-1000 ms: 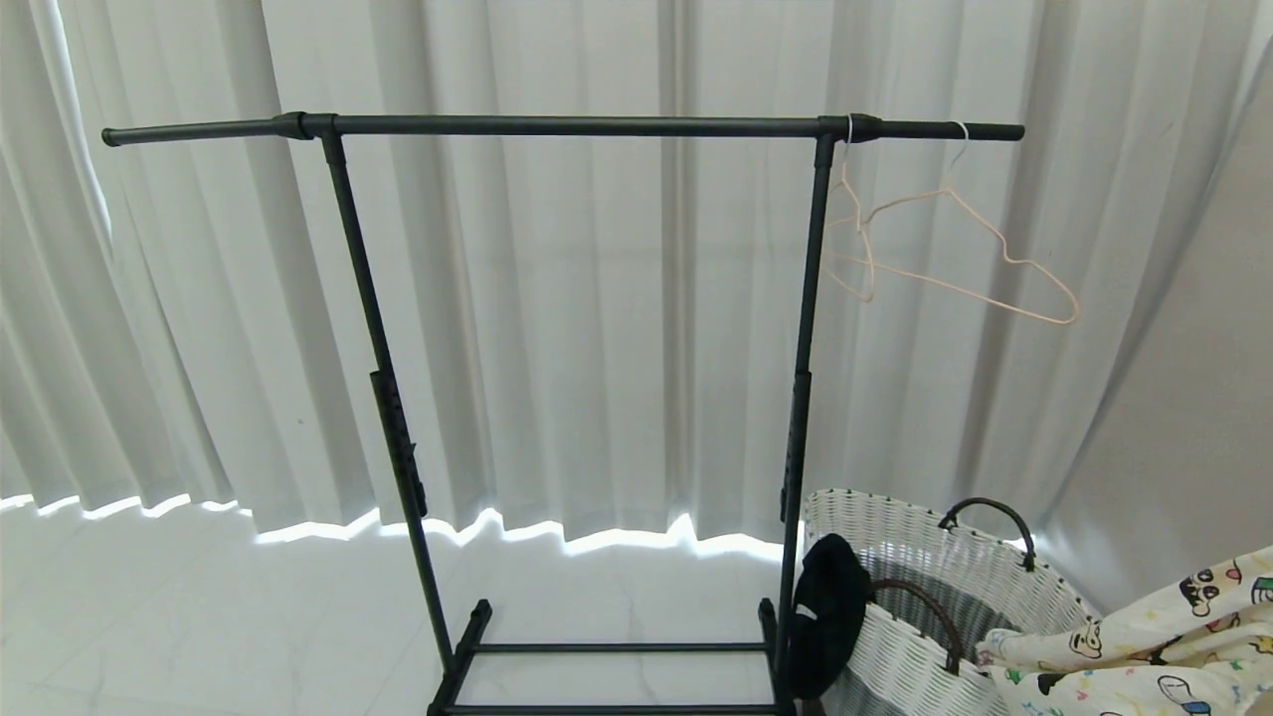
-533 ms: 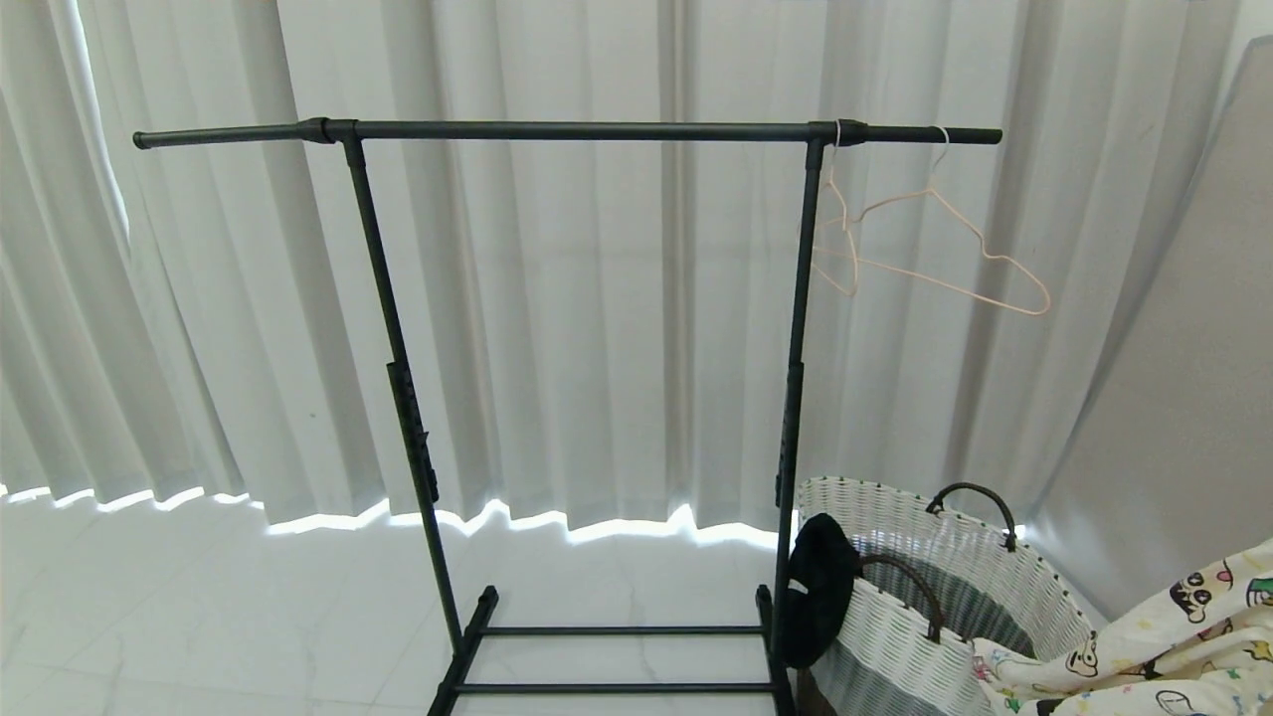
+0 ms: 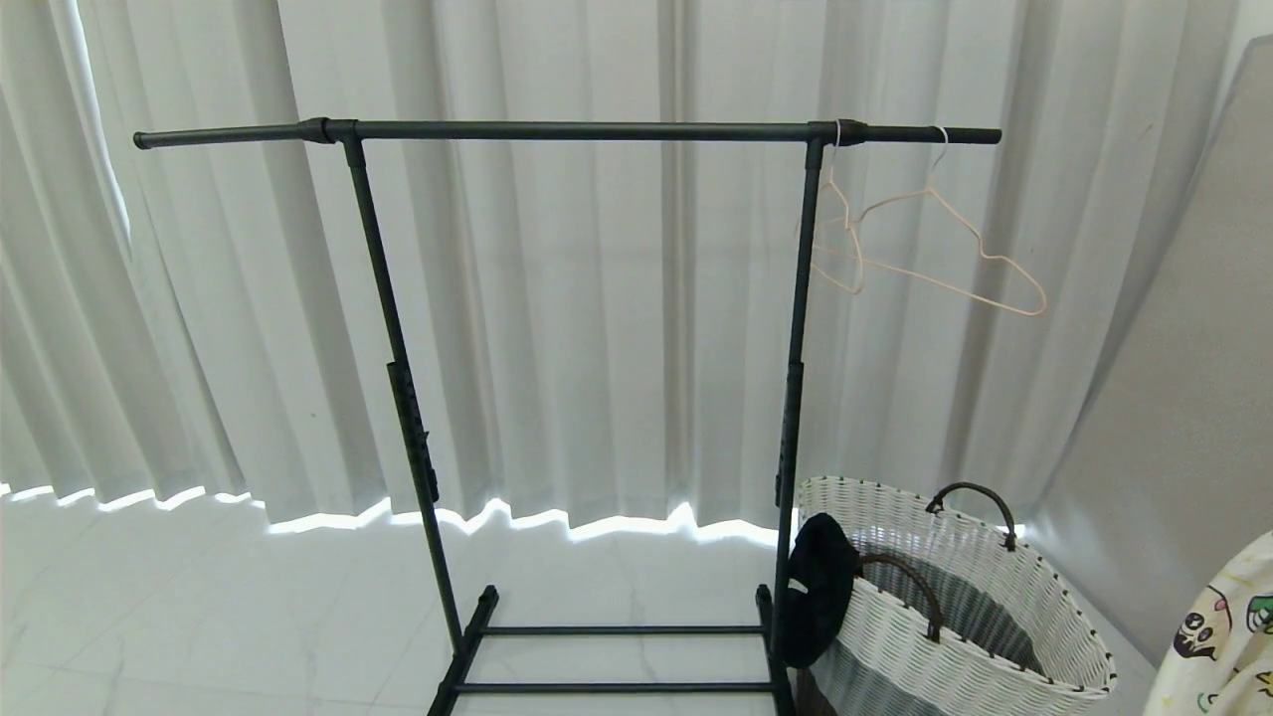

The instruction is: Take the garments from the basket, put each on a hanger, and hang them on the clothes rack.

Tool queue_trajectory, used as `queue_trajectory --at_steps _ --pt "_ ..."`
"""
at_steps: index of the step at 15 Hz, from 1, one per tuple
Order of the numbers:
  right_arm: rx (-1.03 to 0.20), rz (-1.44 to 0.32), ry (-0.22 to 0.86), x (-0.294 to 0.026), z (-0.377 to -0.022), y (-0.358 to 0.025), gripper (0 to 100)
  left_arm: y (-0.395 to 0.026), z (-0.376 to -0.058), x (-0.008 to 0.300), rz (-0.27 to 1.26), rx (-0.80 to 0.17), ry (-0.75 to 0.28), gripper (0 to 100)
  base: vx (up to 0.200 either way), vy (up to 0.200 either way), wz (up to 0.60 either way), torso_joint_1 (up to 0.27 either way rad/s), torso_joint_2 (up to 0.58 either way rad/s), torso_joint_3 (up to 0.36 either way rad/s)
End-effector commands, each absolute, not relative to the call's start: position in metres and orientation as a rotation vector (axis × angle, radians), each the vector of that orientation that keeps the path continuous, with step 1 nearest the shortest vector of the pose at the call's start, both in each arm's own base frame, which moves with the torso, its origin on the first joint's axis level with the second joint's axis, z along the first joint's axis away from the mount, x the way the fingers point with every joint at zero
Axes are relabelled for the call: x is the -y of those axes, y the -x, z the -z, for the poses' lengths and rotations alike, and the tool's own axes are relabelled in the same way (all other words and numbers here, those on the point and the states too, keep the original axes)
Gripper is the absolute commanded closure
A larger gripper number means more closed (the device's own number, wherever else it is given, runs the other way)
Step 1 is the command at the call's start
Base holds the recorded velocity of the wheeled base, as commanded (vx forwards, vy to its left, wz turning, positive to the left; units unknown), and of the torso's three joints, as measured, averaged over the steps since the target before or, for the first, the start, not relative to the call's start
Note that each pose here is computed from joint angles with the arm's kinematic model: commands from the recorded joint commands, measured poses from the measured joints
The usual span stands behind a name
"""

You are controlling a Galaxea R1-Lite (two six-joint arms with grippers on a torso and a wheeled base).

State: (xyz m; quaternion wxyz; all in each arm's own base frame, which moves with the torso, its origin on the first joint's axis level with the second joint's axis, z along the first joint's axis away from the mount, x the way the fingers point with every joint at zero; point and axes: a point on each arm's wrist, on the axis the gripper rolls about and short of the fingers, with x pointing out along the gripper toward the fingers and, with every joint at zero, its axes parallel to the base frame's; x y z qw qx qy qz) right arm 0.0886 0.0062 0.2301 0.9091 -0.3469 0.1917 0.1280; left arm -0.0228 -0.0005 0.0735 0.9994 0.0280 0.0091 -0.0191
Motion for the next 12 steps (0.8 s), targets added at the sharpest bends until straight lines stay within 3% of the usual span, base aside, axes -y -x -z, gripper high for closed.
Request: queue_trajectory --at_steps 1,8,12 --pt "-0.417 -0.272 0.715 -0.006 -0.228 -0.093 100 0.023 -0.073 0.001 0.04 -0.019 -0.063 0 0.0 0.0 0.0 0.0 0.0 0.0" --pt "-0.41 -0.421 0.651 -0.027 -0.234 -0.111 100 0.024 -0.081 0.002 0.107 0.009 -0.081 0 0.0 0.0 0.0 0.0 0.0 0.0" --pt "-0.391 -0.543 0.567 -0.058 -0.253 -0.139 100 -0.016 -0.205 0.005 0.241 -0.008 0.002 0 0.0 0.0 0.0 0.0 0.0 0.0"
